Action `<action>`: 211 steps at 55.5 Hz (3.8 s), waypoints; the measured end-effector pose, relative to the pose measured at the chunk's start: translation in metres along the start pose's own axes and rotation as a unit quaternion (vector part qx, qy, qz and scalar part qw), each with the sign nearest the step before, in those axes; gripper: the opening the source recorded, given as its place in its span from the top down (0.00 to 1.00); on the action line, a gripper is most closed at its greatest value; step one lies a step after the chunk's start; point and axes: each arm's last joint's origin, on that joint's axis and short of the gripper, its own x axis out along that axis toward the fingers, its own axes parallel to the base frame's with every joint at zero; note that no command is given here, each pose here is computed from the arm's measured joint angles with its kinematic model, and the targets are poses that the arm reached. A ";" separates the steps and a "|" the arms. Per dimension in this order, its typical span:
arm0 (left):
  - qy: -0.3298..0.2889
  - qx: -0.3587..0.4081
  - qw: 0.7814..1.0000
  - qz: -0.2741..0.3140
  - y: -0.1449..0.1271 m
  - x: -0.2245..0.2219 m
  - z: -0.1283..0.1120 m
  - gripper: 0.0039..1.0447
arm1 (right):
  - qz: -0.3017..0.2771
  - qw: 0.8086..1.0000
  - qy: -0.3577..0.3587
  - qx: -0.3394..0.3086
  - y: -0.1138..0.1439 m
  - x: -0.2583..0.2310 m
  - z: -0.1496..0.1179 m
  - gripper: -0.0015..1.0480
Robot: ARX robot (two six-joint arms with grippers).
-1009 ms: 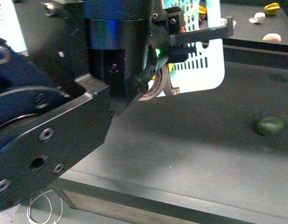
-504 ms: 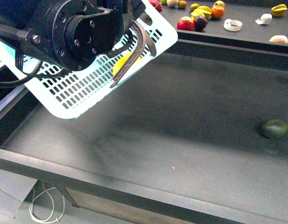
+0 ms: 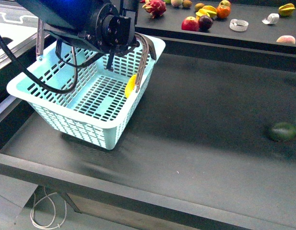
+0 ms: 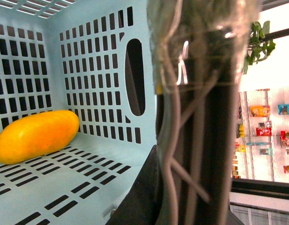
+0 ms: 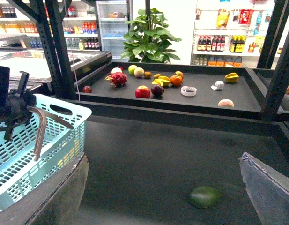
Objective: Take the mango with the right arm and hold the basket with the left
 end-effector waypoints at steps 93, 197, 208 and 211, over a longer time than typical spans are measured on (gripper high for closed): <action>-0.124 0.065 0.989 0.037 0.054 -0.192 0.128 0.08 | 0.000 1.000 0.000 0.000 0.000 0.000 0.000 0.08; -0.075 0.561 0.807 -0.169 0.113 -0.357 0.208 0.98 | 0.000 1.000 0.000 0.000 0.000 0.000 0.000 0.08; -0.077 0.560 0.807 -0.171 0.115 -0.365 0.209 0.98 | 0.000 1.000 0.000 0.000 0.000 0.000 0.000 0.08; -0.078 0.560 0.807 -0.171 0.115 -0.367 0.210 0.98 | 0.000 1.000 0.000 0.000 0.000 0.000 0.000 0.08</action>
